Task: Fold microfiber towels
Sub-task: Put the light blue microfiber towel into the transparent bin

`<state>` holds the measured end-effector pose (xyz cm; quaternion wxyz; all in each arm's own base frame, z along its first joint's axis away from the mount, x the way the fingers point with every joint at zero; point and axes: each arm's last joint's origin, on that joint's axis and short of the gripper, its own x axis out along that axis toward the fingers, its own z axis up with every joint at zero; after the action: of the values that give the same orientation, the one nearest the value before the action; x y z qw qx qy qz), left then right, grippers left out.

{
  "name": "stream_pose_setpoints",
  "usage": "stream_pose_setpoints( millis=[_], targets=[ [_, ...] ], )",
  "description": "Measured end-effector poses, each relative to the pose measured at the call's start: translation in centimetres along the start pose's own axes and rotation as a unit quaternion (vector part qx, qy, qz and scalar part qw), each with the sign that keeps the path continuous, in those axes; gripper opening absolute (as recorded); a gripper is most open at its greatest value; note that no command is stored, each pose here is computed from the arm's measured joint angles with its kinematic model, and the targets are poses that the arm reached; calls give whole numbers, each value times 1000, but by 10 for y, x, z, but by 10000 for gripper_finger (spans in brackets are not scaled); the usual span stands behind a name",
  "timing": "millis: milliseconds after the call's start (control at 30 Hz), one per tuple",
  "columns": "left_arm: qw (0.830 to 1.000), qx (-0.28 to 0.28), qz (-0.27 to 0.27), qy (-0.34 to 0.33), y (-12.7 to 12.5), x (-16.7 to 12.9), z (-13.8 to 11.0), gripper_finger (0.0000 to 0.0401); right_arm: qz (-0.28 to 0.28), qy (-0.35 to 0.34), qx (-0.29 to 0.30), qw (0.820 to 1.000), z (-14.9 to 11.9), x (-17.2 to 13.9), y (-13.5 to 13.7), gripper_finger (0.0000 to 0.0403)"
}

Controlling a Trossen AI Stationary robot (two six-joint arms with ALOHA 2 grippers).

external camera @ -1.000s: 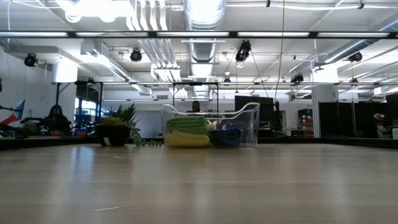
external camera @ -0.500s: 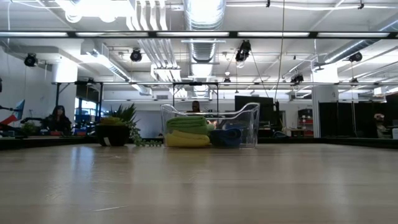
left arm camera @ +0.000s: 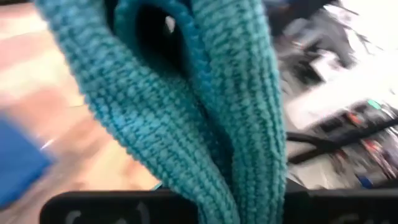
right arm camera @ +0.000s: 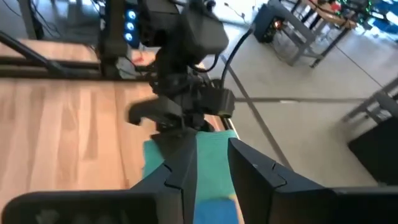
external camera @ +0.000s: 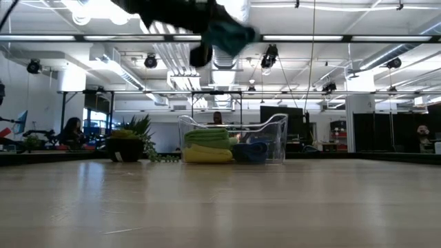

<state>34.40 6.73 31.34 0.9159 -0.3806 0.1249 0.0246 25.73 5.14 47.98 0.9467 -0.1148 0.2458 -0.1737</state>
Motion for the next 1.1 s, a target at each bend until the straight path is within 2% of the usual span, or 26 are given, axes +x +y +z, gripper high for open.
stream_pose_setpoints(
  millis=[100,200,433,533,633,833,967,1100],
  targets=[
    [998,-33,46,5,36,17,5,15,-3,12,1,1000,-8,-20,-14,75],
    [996,-53,66,14,64,34,9,15,-3,6,6,1000,-17,-40,-29,64],
    [991,-91,94,21,106,74,17,15,-2,-17,30,999,-50,-79,-57,53],
    [987,-98,125,15,118,87,22,12,-1,-25,47,999,-64,-89,-65,52],
    [980,-110,164,37,127,99,21,6,4,-37,62,997,-74,-95,-69,52],
    [974,-116,187,56,136,117,22,5,25,-66,70,995,-86,-101,-71,52],
    [964,-125,224,74,144,120,16,4,26,-67,73,995,-89,-102,-72,52],
    [964,-127,221,80,144,121,14,3,30,-66,72,995,-88,-100,-71,52]
  ],
)
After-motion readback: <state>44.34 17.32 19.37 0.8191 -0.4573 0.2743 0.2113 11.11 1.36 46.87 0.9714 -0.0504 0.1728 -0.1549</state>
